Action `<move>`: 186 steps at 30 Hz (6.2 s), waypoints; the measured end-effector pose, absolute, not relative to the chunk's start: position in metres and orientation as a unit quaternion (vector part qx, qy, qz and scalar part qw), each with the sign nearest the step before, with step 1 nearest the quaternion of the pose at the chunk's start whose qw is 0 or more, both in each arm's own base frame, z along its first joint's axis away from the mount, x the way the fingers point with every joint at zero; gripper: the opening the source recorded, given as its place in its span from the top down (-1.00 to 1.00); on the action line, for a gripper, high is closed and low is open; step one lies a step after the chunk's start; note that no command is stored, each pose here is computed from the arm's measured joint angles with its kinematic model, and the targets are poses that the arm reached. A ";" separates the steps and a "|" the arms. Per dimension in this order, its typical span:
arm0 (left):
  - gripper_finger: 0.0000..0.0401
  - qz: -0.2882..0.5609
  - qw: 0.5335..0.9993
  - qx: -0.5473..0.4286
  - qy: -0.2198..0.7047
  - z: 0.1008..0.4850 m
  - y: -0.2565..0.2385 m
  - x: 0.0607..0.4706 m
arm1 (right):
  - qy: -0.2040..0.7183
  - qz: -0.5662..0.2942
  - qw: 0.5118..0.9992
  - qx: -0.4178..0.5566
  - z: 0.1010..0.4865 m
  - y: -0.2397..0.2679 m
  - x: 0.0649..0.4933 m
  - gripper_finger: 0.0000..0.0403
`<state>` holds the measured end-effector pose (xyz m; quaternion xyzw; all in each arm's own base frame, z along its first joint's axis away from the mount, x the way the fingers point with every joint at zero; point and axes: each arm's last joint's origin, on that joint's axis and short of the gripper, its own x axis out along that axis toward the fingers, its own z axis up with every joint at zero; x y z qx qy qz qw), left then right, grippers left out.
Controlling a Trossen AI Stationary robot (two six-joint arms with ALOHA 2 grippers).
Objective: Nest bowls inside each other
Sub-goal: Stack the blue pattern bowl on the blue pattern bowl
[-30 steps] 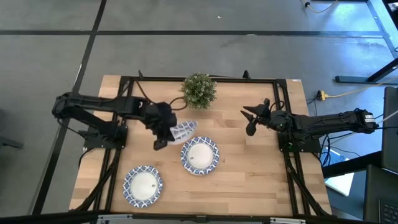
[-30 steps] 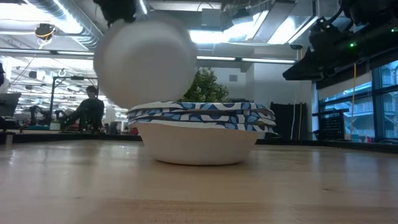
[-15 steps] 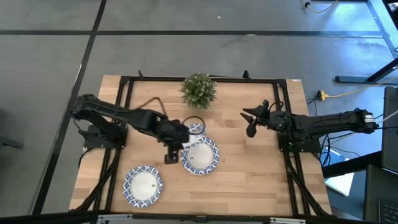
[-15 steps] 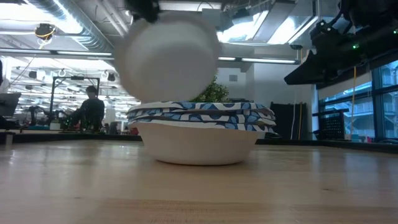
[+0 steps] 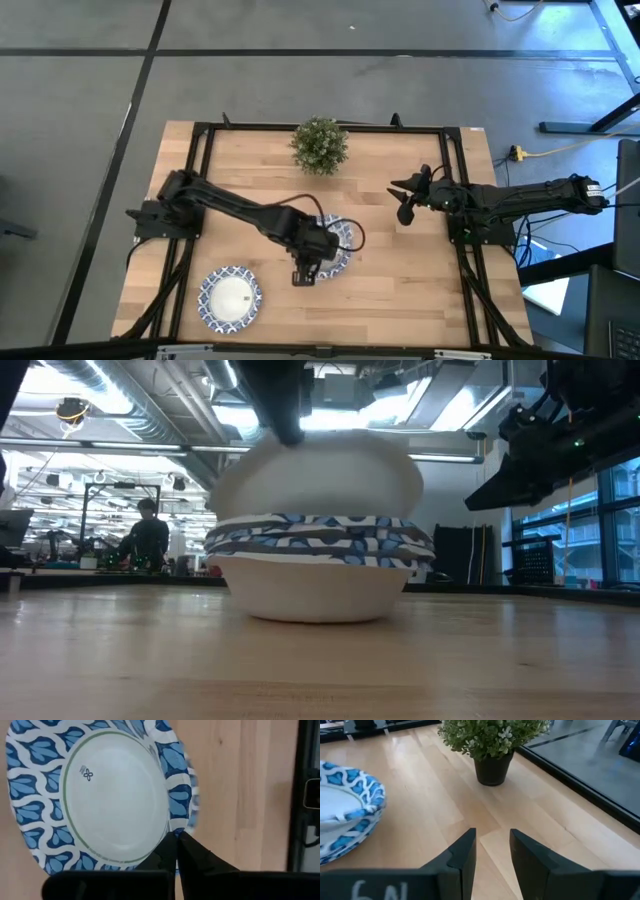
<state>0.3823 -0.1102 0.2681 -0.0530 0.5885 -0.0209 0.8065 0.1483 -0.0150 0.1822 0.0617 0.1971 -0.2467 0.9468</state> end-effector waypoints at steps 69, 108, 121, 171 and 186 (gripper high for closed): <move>0.23 0.033 0.753 -0.132 0.644 0.226 -0.130 0.194 | 0.193 -0.216 0.955 0.069 0.184 -0.013 0.150 0.41; 0.23 -0.043 0.728 -0.121 0.673 0.166 -0.116 0.172 | 0.129 -0.221 0.961 0.107 0.194 -0.014 0.154 0.41; 0.23 -0.024 0.738 -0.126 0.662 0.165 -0.116 0.173 | 0.131 -0.221 0.961 0.105 0.194 -0.014 0.154 0.41; 0.99 -0.035 0.739 -0.164 0.652 0.168 -0.114 0.179 | 0.131 -0.235 0.959 0.090 0.194 -0.015 0.153 0.41; 1.00 -0.047 0.816 -0.212 0.536 0.244 -0.078 0.208 | 0.131 -0.235 0.959 0.089 0.194 -0.015 0.153 0.41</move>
